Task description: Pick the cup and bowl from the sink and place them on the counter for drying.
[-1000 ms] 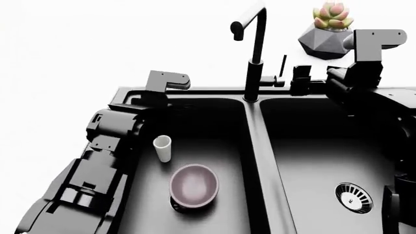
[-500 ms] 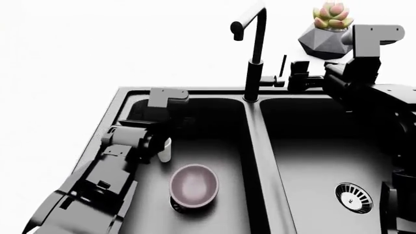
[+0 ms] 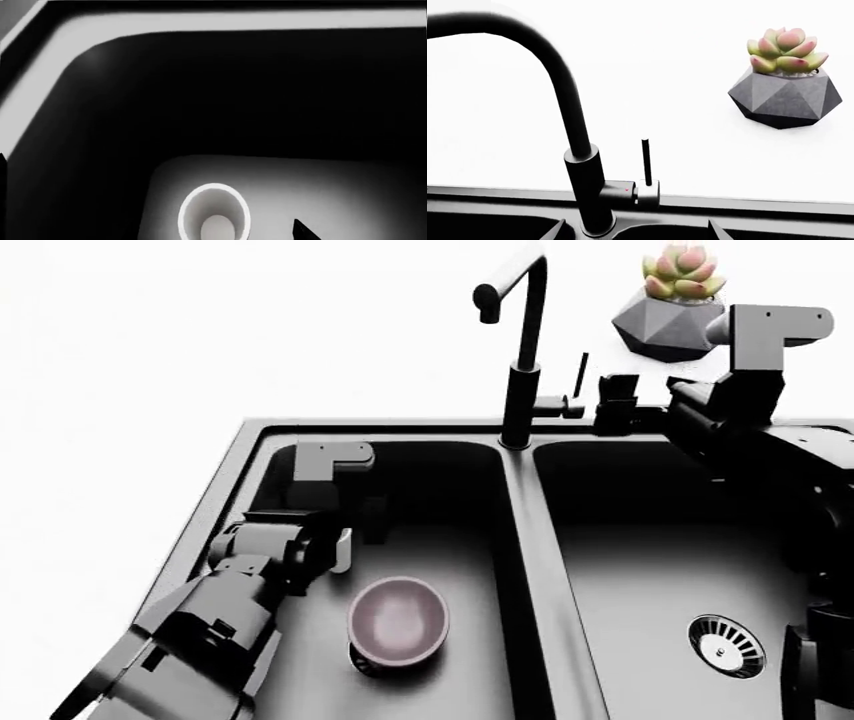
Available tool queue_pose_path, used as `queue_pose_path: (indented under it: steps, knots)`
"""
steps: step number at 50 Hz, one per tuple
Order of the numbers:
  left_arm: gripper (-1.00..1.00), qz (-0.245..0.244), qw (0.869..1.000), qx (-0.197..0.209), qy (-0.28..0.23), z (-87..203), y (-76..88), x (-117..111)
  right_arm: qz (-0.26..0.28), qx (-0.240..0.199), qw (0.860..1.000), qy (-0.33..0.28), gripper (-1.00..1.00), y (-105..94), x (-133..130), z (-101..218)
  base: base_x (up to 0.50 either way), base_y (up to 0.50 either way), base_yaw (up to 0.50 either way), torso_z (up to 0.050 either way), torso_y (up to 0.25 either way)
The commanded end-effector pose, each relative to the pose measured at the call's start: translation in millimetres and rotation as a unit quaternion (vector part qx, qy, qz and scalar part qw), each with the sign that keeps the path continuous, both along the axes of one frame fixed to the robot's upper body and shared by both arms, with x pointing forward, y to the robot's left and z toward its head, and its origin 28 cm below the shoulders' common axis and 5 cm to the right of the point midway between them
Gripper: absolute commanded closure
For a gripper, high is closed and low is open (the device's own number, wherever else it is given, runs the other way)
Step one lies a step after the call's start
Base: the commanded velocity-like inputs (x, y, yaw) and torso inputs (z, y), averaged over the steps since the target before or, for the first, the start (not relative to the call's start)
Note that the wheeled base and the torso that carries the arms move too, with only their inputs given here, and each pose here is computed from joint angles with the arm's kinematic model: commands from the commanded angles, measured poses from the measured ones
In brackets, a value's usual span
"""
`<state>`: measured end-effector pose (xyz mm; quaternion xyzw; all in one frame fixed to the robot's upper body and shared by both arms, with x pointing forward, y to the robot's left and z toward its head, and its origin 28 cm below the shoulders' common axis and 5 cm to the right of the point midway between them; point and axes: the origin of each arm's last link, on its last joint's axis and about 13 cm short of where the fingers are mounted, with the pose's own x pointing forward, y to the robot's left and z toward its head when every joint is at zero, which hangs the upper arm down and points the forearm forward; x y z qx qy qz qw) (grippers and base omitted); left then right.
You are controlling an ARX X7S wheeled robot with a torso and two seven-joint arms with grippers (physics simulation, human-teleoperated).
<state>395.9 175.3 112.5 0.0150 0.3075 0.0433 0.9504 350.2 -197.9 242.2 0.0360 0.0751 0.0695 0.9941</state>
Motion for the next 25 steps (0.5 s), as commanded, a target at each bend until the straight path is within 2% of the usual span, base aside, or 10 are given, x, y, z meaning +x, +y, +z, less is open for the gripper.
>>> queue_pose_path:
  steps: [1,6,10,11,12,13,14,21,22,25]
  knots:
    - [-1.00,-0.003,1.000,0.003,0.008,-11.7,0.2,-4.4,0.003,0.004,1.000,0.001,-1.00,0.8,1.2,-4.3,0.00,0.00,0.00,0.000,0.000]
    - [-1.00,-0.021,1.000,-0.007,-0.018,-12.8,-0.6,-2.6,0.003,0.006,1.000,0.005,-1.00,0.4,1.3,-8.4,0.00,0.00,0.00,0.000,0.000]
    - [-1.00,-0.004,0.999,-0.026,-0.033,-12.5,1.2,-1.0,0.003,0.007,1.000,0.007,-1.00,0.2,1.5,-11.1,0.00,0.00,0.00,0.000,0.000]
    - [-1.00,-0.014,0.999,-0.011,-0.031,-14.0,2.1,-1.7,0.003,0.008,1.000,0.006,-1.00,0.0,1.7,-11.5,0.00,0.00,0.00,0.000,0.000]
    - [-1.00,-0.023,0.997,-0.013,-0.068,-12.5,2.0,1.5,0.003,0.009,1.000,0.006,-1.00,-0.2,1.8,-11.8,0.00,0.00,0.00,0.000,0.000]
    - [-1.00,-0.020,0.998,-0.004,-0.060,-12.7,2.2,0.8,0.003,0.009,1.000,0.006,-1.00,-0.2,1.8,-12.1,0.00,0.00,0.00,0.000,0.000]
    - [-1.00,-0.023,0.997,0.002,-0.074,-12.6,2.3,1.8,0.004,0.009,1.000,0.007,-1.00,-0.2,1.8,-13.0,0.00,0.00,0.00,0.000,0.000]
    - [-1.00,-0.029,0.997,0.021,-0.075,-17.2,3.0,0.1,0.003,0.012,1.000,0.009,-1.00,-1.1,1.7,-16.9,0.00,0.00,0.00,0.000,0.000]
    - [-1.00,-0.030,0.997,0.007,-0.066,-18.1,2.2,-0.9,0.003,0.011,1.000,0.010,-1.00,-1.1,1.8,-17.3,0.00,0.00,0.00,0.000,0.000]
    - [-1.00,-0.024,0.997,0.020,-0.074,-17.8,3.2,-0.2,0.004,0.012,1.000,0.010,-1.00,-0.8,2.4,-17.8,0.00,0.00,0.00,0.000,-0.031]
